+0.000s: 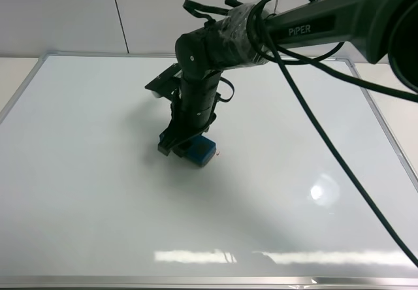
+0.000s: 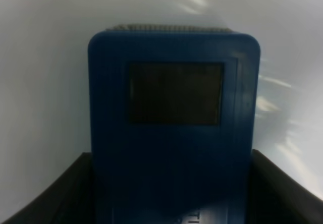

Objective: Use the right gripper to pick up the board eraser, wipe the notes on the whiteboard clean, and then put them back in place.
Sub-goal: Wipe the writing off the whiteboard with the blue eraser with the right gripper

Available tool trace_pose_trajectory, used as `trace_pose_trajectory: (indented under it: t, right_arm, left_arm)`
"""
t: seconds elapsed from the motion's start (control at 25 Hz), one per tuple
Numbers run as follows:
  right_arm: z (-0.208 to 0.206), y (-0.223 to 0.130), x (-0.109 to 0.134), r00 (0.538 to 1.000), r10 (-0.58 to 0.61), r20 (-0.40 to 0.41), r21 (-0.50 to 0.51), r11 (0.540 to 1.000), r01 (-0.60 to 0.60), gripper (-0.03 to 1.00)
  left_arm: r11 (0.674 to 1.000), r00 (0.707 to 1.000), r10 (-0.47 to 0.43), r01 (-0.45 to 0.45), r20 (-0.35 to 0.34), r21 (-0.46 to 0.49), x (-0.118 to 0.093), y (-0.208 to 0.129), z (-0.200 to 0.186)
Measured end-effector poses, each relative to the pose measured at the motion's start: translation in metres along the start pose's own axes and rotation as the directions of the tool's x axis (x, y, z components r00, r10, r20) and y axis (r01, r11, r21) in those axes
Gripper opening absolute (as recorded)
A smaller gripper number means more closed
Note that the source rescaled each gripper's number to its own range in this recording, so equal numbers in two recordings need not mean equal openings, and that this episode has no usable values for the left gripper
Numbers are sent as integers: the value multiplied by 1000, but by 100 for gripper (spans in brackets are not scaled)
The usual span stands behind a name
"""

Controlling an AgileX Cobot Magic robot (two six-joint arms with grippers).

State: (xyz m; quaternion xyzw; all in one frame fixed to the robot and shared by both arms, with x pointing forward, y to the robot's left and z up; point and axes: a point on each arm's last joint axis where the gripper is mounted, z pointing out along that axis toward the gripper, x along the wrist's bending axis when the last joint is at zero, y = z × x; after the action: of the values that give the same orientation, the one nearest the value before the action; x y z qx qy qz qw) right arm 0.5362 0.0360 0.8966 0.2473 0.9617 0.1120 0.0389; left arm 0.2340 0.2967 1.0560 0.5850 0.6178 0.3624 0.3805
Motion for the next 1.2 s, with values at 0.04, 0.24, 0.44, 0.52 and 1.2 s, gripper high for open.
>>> trace_pose_trajectory:
  t: [0.04,0.24,0.44,0.52,1.2]
  right_arm:
    - [0,2,8,1000,-21,-9,0,1000,21,4]
    - [1,6,45,991,-123,-45,14,992,124,4]
    - [1,5,55,988,-140,-63,29,989,142,4]
    - [1,4,56,989,-126,-71,46,990,130,4]
    - [-24,-104,-56,876,479,50,119,868,-481,4]
  left_arm:
    - [1000,1000,0,0,0,0,0,0,0]
    - [1000,1000,0,0,0,0,0,0,0]
    - [1000,1000,0,0,0,0,0,0,0]
    - [1000,1000,0,0,0,0,0,0,0]
    - [1000,1000,0,0,0,0,0,0,0]
